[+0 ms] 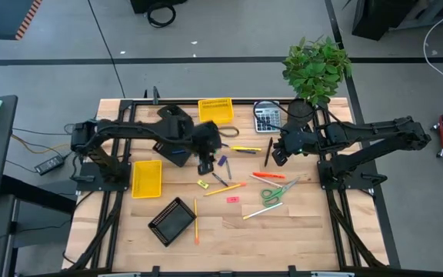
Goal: Sort crayons/erasers/pens/pencils in bins
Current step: Put the yellow eraser into the bottom yellow basket
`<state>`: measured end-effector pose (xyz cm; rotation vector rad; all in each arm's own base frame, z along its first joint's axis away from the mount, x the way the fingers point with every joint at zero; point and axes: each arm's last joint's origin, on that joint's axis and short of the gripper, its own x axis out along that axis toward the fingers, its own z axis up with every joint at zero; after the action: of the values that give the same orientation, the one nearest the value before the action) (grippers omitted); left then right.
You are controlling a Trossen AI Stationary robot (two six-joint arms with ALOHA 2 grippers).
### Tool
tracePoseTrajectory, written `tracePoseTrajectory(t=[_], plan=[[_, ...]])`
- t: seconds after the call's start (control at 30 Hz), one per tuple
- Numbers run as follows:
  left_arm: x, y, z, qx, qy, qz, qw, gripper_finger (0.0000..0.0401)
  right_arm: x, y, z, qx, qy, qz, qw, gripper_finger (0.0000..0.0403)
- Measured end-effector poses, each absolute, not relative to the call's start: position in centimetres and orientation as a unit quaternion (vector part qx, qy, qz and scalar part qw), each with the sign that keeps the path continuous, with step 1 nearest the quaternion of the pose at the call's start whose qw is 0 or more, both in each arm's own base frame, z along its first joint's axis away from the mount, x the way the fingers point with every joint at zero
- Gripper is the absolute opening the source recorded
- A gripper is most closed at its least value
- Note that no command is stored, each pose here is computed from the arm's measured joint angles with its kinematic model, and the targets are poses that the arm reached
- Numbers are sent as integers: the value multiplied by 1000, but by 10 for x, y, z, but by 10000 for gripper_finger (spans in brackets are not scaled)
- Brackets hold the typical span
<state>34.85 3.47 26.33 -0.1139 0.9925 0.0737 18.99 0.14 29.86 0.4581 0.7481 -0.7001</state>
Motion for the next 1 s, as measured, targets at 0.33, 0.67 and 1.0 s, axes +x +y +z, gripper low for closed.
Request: tracePoseTrajectory(t=[0.33, 0.67, 1.0], plan=[[359, 7, 221, 29, 552, -63, 831, 150, 190, 1, 299, 233, 346, -337, 844, 120], [359, 3, 201, 65, 578, -95, 808, 158, 191, 1, 299, 276, 328, -354, 831, 120], [361, -8, 191, 122, 586, -146, 788, 216, 191, 1, 299, 261, 334, -348, 836, 120]])
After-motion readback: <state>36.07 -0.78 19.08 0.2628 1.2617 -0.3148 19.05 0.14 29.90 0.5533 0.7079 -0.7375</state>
